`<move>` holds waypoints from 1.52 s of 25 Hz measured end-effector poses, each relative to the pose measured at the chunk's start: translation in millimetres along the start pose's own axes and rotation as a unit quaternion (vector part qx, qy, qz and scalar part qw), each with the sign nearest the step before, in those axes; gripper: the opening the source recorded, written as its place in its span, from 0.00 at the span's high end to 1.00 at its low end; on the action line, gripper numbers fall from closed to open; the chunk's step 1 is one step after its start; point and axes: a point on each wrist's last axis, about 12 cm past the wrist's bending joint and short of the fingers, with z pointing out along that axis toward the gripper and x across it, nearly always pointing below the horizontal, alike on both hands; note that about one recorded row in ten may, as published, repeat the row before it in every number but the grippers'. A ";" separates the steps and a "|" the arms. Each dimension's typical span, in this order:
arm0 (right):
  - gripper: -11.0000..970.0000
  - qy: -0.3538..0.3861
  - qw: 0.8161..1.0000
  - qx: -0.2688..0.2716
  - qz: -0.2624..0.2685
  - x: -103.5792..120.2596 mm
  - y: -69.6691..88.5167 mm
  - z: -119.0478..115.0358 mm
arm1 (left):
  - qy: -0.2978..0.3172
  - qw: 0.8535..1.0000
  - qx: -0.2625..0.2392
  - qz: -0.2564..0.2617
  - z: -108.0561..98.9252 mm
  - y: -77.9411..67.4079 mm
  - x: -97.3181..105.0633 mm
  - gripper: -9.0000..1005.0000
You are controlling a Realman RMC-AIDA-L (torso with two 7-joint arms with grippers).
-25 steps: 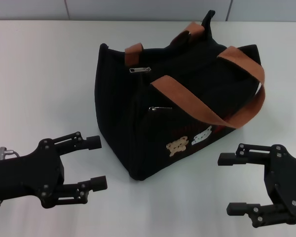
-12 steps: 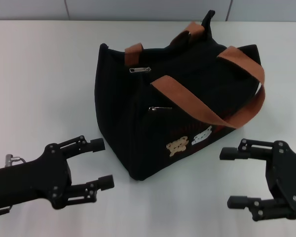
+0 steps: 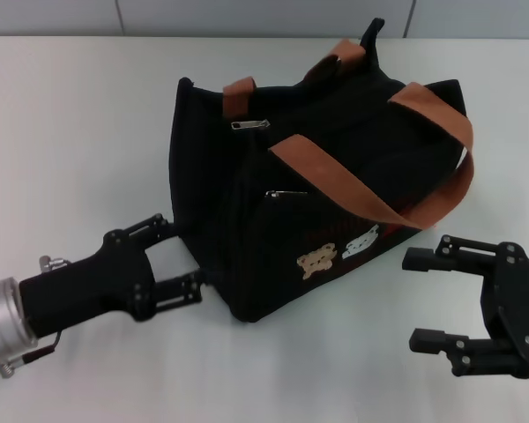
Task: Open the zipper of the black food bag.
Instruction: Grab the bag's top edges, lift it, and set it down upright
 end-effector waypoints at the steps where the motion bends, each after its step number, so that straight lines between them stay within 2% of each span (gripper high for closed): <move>1: 0.21 0.000 1.000 0.001 0.001 0.6 0.8 -0.7 | 0.000 1.000 0.000 0.000 0.0 0.0 0.0 0.17; 5: 0.21 -0.002 1.000 0.008 0.004 2.5 3.5 -3.4 | -0.005 1.000 -0.024 -0.009 7.2 5.5 1.8 0.18; 8: 0.21 -0.002 1.000 0.010 0.006 3.2 4.4 -4.2 | -0.017 1.000 -0.010 -0.021 22.9 5.2 -0.1 0.18; 12: 0.21 -0.002 1.000 0.013 0.009 4.9 6.5 -5.7 | -0.017 1.000 -0.010 -0.021 22.9 5.2 -0.1 0.19; 13: 0.21 -0.002 1.000 0.014 0.010 5.3 7.0 -6.0 | -0.023 0.999 0.009 -0.024 35.7 3.0 -2.0 0.19; 14: 0.21 -0.002 1.000 0.015 0.010 5.6 7.4 -6.3 | -0.024 0.999 0.014 -0.022 39.3 1.7 -1.5 0.19; 25: 0.21 -0.007 1.000 0.025 0.011 8.0 10.6 -8.2 | -0.048 0.998 0.032 -0.017 35.4 -8.5 -0.5 0.21; 26: 0.21 -0.008 1.000 0.024 0.011 8.2 10.8 -7.5 | -0.043 0.999 0.029 -0.014 45.1 -10.6 4.6 0.21; 30: 0.21 -0.011 1.000 0.022 0.012 8.7 10.9 -4.5 | -0.035 0.999 0.021 -0.008 57.3 -13.1 11.2 0.22; 38: 0.21 -0.011 1.000 0.025 0.015 9.5 11.3 -4.4 | -0.049 0.998 -0.032 0.016 59.0 -12.5 18.8 0.23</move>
